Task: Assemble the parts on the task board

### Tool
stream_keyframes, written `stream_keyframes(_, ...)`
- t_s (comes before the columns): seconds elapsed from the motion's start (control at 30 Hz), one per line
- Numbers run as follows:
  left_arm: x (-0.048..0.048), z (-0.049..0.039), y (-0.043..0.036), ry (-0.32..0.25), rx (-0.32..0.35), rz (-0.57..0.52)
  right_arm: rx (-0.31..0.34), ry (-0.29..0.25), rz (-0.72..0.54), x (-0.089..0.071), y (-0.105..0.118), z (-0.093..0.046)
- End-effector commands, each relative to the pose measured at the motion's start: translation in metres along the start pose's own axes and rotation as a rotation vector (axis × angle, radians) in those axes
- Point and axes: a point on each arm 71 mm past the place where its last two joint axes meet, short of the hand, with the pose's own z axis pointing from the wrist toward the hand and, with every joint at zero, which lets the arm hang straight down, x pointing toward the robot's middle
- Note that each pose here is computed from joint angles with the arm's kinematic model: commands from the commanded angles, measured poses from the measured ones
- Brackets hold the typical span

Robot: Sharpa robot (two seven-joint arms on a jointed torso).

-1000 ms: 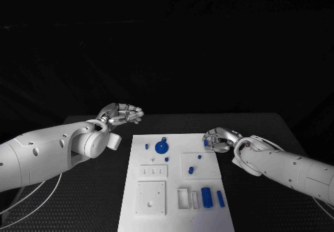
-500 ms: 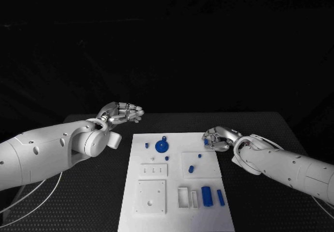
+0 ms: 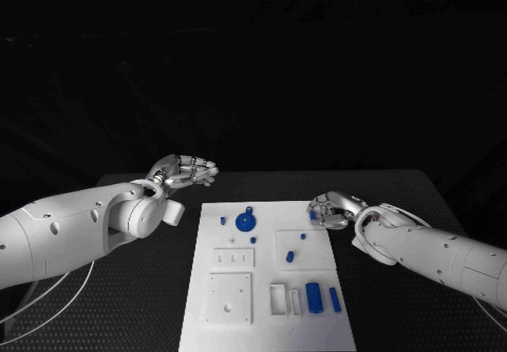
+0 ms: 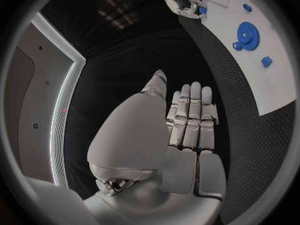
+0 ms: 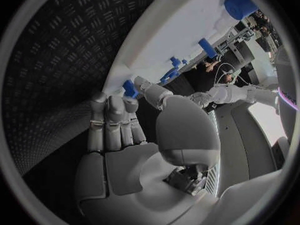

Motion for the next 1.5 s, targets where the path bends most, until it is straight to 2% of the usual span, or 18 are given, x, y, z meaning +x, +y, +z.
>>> stream_keyframes(0.03, 0.0021, 0.0003, -0.0013, 0.015, 0.008, -0.002, -0.003, 0.013, 0.003, 0.0013, 0.0004, 0.0000)
stream_keyframes(0.97, 0.0014, 0.0004, -0.0012, 0.014, 0.008, -0.002, 0.004, 0.014, 0.002, 0.0008, -0.0020, 0.0006)
stream_keyframes(1.5, 0.0012, 0.0002, -0.0011, 0.013, 0.007, -0.002, -0.002, -0.003, 0.009, 0.0005, 0.0012, -0.0003)
